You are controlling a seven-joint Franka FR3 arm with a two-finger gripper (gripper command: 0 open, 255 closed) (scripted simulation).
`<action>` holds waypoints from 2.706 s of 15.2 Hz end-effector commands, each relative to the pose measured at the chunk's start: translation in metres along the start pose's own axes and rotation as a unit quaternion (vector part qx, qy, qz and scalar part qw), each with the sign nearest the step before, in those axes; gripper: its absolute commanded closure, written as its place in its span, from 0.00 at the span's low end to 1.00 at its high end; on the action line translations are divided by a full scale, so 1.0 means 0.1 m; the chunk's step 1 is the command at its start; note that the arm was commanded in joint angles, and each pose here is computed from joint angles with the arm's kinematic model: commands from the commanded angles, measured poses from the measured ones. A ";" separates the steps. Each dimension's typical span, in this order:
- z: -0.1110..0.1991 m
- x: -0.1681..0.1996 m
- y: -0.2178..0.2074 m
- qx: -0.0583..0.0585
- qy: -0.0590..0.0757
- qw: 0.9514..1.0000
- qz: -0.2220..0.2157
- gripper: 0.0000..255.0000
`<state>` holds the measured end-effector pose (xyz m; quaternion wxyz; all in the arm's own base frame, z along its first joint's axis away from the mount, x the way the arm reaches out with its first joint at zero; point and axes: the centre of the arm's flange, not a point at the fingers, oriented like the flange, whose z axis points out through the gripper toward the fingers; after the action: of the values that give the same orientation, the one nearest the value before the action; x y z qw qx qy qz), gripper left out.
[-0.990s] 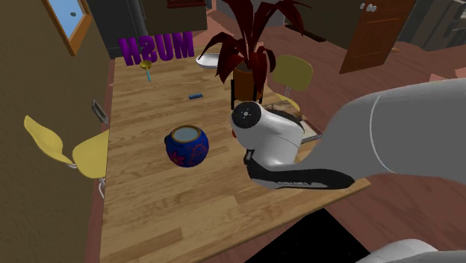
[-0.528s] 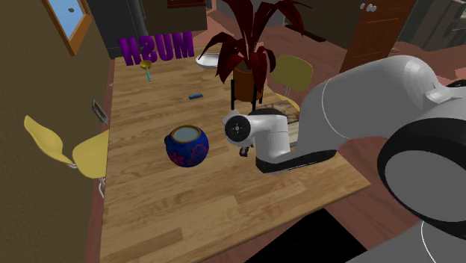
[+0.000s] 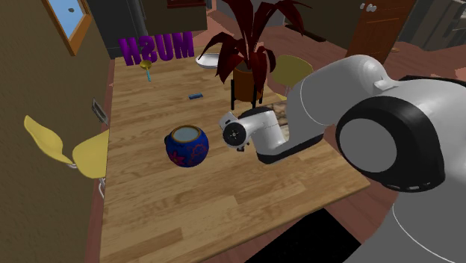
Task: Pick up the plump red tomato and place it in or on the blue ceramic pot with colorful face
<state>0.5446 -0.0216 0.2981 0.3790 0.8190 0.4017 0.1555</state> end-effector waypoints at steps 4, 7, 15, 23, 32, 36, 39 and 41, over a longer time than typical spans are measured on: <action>0.19 0.00 0.00 -0.001 0.000 1.000 -0.001 0.00; 0.19 0.00 0.00 -0.001 0.000 1.000 -0.001 0.00; 0.19 0.00 0.00 -0.001 0.000 1.000 0.000 1.00; 0.09 -0.01 0.12 -0.001 0.000 1.000 -0.001 1.00; -0.23 -0.03 0.48 -0.001 0.000 1.000 -0.001 1.00; -0.37 -0.04 0.63 -0.001 0.000 1.000 -0.001 1.00; -0.47 -0.05 0.75 -0.001 0.000 1.000 -0.001 1.00; -0.55 -0.06 0.83 -0.001 0.000 1.000 -0.001 1.00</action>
<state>0.5564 -0.0301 0.3910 0.3796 0.8185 0.4021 0.1557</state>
